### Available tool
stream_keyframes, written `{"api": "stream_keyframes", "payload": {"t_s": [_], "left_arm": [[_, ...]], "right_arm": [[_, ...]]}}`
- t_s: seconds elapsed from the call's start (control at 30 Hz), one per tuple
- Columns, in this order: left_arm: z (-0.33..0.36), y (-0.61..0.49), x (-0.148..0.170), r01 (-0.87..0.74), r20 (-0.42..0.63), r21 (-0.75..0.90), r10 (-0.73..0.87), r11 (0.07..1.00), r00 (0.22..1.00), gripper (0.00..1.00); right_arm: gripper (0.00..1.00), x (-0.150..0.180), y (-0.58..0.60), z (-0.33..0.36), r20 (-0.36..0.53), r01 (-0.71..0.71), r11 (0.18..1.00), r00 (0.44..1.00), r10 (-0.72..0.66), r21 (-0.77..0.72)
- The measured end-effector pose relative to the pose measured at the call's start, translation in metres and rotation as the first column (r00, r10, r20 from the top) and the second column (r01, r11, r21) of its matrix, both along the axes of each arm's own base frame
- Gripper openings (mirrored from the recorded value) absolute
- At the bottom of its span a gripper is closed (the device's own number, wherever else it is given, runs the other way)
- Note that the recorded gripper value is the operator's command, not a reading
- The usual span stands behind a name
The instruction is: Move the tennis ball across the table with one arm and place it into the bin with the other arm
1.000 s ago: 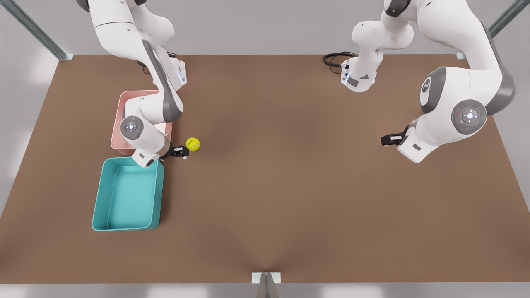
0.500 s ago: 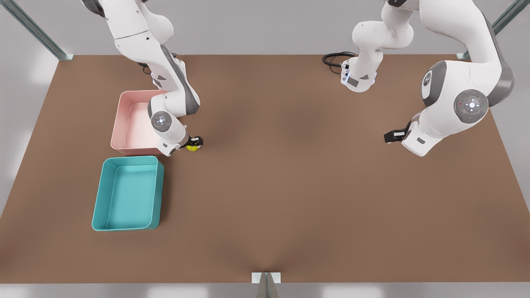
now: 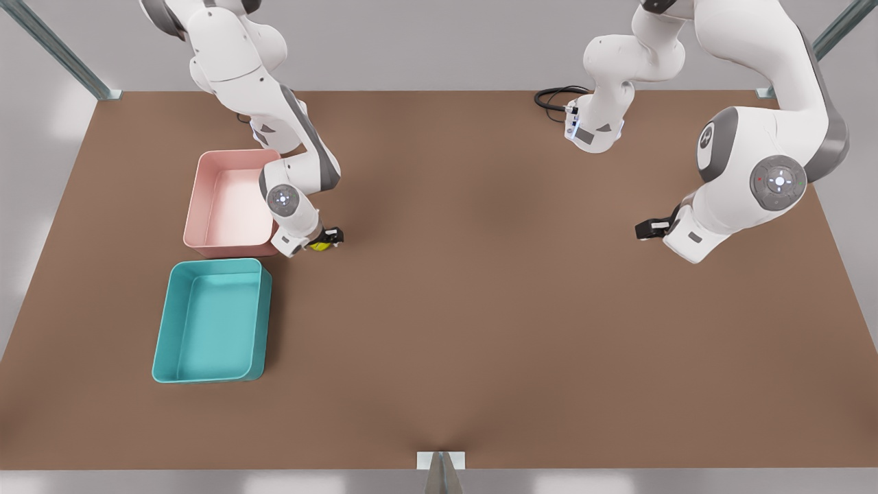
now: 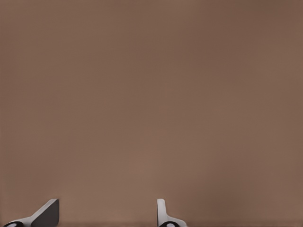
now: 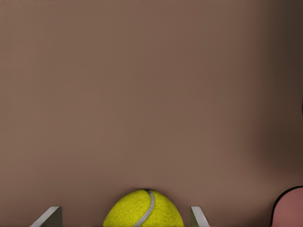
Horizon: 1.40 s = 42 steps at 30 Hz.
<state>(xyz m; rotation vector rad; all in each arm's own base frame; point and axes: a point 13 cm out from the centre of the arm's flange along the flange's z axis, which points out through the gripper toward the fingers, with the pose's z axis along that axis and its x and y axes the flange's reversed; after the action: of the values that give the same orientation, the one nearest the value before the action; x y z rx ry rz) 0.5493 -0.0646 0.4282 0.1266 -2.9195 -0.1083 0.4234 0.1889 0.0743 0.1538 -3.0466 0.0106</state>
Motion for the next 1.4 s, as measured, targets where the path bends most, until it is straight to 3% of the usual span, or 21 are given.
{"api": "stream_keyframes", "payload": {"t_s": [0.67, 0.7, 0.73, 0.77, 0.87, 1.0, 1.03, 1.07, 1.4], "left_arm": [[-0.003, -0.001, -0.001, 0.014, -0.013, -0.003, -0.014, 1.000, 1.000, 1.00], [-0.003, -0.001, -0.001, 0.014, -0.014, -0.003, -0.014, 1.000, 1.000, 1.00], [-0.003, -0.001, -0.001, 0.015, -0.015, -0.003, -0.015, 1.000, 1.000, 1.00], [-0.004, -0.001, -0.001, 0.015, -0.016, -0.003, -0.015, 1.000, 1.000, 1.00], [-0.004, 0.000, -0.001, 0.014, -0.017, -0.003, -0.014, 1.000, 1.000, 1.00], [-0.004, 0.001, -0.001, 0.013, -0.018, -0.003, -0.013, 1.000, 1.000, 1.00], [-0.004, 0.001, -0.001, 0.013, -0.017, -0.003, -0.013, 1.000, 1.000, 1.00], [-0.004, 0.001, -0.002, 0.014, -0.017, -0.003, -0.014, 1.000, 1.000, 1.00], [0.001, -0.034, -0.020, 0.057, -0.065, -0.034, -0.059, 0.998, 0.996, 1.00]], "right_arm": [[1.00, -0.014, -0.014, -0.037, -0.014, 0.019, 0.999, 1.000, -0.019, -0.032], [0.97, -0.013, -0.014, -0.037, -0.011, 0.020, 0.999, 1.000, -0.020, -0.031], [0.79, -0.012, -0.014, -0.036, -0.008, 0.021, 0.999, 1.000, -0.021, -0.030], [0.70, -0.011, -0.014, -0.036, -0.007, 0.022, 0.999, 1.000, -0.022, -0.029], [0.66, -0.009, -0.015, -0.036, -0.004, 0.022, 0.999, 1.000, -0.022, -0.028], [0.67, 0.003, -0.016, -0.026, 0.016, 0.032, 0.999, 0.999, -0.032, -0.015], [0.72, 0.006, -0.016, -0.022, 0.020, 0.034, 0.999, 0.999, -0.034, -0.011], [1.00, 0.007, -0.016, -0.018, 0.021, 0.034, 0.999, 0.999, -0.033, -0.008], [1.00, -0.042, -0.022, -0.023, -0.064, 0.002, 1.000, 0.998, -0.004, -0.029]]}}
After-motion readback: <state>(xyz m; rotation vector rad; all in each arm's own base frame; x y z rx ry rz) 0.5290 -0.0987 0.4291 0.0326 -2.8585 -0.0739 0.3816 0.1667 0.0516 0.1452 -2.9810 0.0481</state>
